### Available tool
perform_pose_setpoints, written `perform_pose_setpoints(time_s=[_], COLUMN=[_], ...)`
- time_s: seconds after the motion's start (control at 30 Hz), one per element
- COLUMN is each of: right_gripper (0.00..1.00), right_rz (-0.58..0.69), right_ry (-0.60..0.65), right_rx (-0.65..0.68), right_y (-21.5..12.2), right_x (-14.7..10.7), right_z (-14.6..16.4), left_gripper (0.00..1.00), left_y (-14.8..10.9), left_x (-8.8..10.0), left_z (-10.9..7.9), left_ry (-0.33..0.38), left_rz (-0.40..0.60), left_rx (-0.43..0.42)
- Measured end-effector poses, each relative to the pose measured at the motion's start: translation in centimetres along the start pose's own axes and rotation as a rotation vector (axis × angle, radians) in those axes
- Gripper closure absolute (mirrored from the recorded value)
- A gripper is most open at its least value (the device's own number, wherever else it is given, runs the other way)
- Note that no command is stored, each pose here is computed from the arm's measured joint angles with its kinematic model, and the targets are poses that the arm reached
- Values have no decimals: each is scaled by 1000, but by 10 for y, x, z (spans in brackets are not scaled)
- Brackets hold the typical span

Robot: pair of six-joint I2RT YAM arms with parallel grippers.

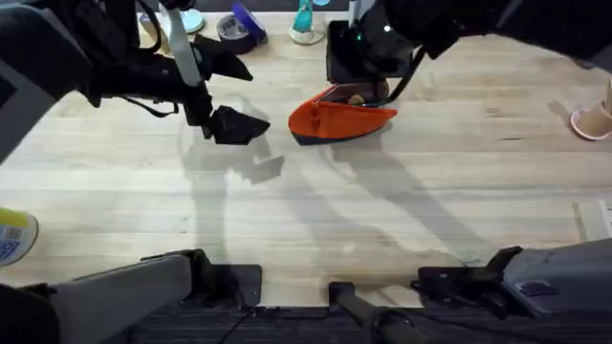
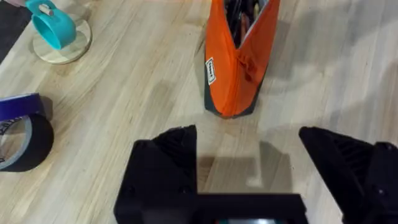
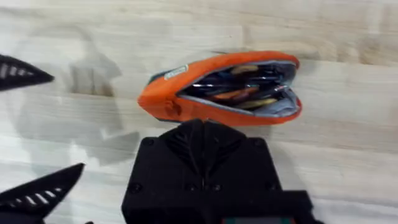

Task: Unzip the bag, pick up the pens from the table one at a time and place them inside, then zip the bag closed.

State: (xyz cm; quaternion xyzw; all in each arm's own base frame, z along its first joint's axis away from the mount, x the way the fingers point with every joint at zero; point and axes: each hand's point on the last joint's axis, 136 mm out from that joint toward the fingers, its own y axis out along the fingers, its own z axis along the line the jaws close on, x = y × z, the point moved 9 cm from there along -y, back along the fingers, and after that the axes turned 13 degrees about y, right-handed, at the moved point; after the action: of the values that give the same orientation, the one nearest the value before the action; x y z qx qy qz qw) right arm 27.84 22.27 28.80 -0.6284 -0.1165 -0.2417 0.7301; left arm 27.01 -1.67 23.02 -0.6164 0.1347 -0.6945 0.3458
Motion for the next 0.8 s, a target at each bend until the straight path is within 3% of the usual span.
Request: perform_pose_setpoints(time_s=[0.8], right_gripper=[962], right_rz=[26], right_ry=[-33], right_rx=[-57], right_y=[3], right_x=[6], right_z=[-17], left_gripper=[6], left_y=[0], left_x=[0], left_z=[0], left_ry=[0], left_rz=[0], left_rx=[0])
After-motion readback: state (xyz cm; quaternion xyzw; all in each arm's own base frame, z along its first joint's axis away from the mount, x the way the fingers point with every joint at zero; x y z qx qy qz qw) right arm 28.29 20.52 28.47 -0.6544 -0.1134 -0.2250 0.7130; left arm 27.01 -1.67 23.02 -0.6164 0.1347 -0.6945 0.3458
